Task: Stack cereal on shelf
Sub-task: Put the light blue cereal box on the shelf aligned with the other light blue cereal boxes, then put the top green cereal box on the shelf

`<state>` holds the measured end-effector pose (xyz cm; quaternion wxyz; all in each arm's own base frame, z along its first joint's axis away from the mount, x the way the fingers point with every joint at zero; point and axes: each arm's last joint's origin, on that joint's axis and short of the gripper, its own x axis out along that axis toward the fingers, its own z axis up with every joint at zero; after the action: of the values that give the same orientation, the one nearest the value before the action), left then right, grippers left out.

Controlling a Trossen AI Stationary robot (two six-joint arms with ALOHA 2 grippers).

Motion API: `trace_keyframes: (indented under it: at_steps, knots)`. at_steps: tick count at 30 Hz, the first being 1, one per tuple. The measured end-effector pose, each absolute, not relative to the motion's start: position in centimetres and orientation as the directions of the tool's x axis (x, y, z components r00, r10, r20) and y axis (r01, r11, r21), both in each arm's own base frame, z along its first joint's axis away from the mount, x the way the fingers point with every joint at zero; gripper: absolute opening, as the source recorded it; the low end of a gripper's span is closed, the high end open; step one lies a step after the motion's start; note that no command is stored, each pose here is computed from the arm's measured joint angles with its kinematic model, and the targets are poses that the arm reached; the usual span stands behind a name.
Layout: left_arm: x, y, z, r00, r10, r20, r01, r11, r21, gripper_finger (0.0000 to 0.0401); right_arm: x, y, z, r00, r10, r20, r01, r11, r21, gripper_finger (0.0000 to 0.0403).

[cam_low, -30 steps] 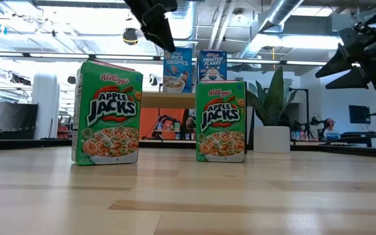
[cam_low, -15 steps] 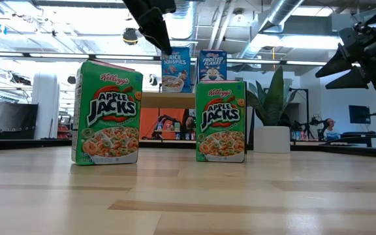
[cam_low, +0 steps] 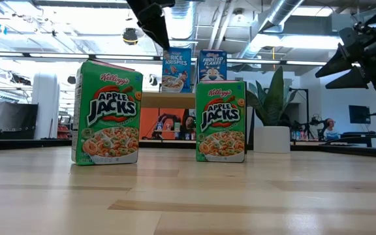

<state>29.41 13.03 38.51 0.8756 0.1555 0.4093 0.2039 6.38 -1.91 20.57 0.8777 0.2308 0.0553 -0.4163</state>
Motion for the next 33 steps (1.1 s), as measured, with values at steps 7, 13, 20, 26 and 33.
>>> trace_keyframes:
  at_steps: [7,13,20,26,33]
  knots:
    - [28.5,11.2,39.9,0.542,0.42,-0.728,-0.241,0.907,0.345,0.0268,6.4,-1.9,20.6,0.648,-0.705,-0.289,0.756,0.547,0.359,0.0286]
    - [28.6,8.2,39.9,0.566,0.2,-0.8,-0.226,0.971,0.083,0.0268,6.4,-1.9,20.6,0.648,-0.705,-0.289,0.756,0.547,0.36,0.0286]
    - [31.6,4.4,37.9,0.691,0.133,-0.71,-0.1,0.991,0.089,0.0268,6.4,-1.9,20.6,0.648,-0.705,-0.289,0.755,0.547,0.36,0.0286]
    - [33.4,2.8,35.1,0.763,0.152,-0.628,-0.073,0.986,0.15,0.0268,6.4,-1.9,20.6,0.65,-0.703,-0.289,0.754,0.548,0.361,0.0286]
    - [34.4,2.4,31.0,0.825,0.109,-0.555,-0.034,0.989,0.144,0.0268,6.4,-1.8,20.6,0.664,-0.686,-0.297,0.742,0.56,0.368,0.0286]
